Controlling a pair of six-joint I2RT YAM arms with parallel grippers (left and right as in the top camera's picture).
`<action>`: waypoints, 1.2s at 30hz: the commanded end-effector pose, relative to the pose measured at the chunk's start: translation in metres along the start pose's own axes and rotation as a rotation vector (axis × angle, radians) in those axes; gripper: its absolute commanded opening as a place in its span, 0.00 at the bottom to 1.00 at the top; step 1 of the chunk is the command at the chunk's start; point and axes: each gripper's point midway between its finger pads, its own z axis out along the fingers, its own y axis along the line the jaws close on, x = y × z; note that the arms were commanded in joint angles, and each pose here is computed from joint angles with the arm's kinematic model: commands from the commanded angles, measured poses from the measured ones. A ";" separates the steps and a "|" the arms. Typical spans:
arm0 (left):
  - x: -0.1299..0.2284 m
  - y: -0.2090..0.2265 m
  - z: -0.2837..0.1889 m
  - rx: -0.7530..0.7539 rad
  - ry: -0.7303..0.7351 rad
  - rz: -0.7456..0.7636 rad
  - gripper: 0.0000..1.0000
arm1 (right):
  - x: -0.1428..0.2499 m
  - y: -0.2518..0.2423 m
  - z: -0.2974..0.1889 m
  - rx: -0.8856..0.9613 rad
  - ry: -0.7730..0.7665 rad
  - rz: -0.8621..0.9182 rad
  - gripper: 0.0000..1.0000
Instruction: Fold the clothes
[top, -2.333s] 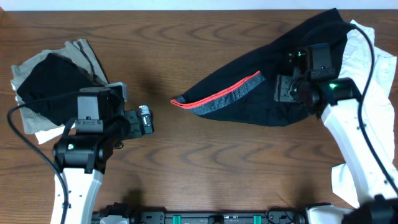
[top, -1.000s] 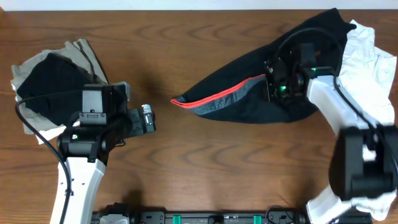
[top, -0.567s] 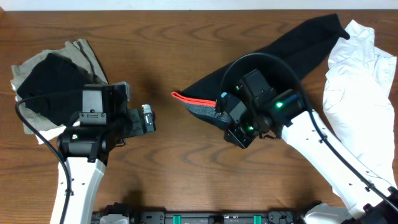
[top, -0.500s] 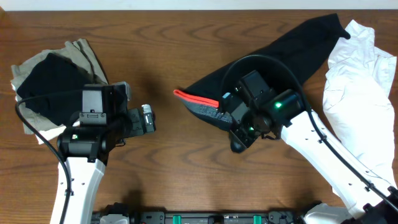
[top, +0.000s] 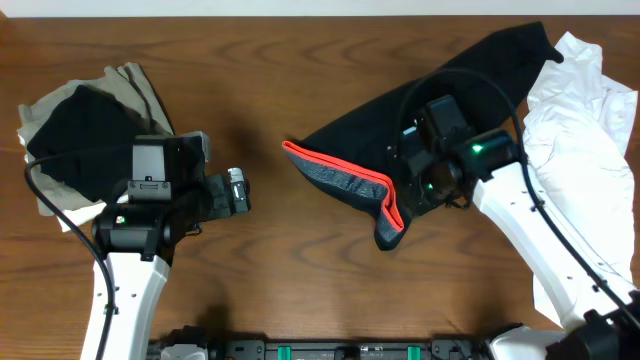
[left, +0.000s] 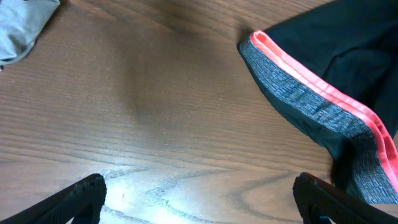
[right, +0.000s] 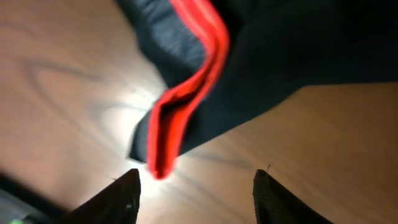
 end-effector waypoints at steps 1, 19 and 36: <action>-0.004 -0.003 -0.003 0.012 -0.011 -0.013 0.98 | 0.009 0.032 0.013 -0.177 0.056 0.012 0.59; -0.004 -0.003 -0.003 0.012 -0.011 -0.013 0.98 | 0.045 0.036 0.071 -0.211 0.159 0.013 0.46; -0.005 -0.003 -0.003 0.011 -0.012 -0.013 0.98 | 0.071 0.173 0.050 -0.557 0.122 -0.579 0.01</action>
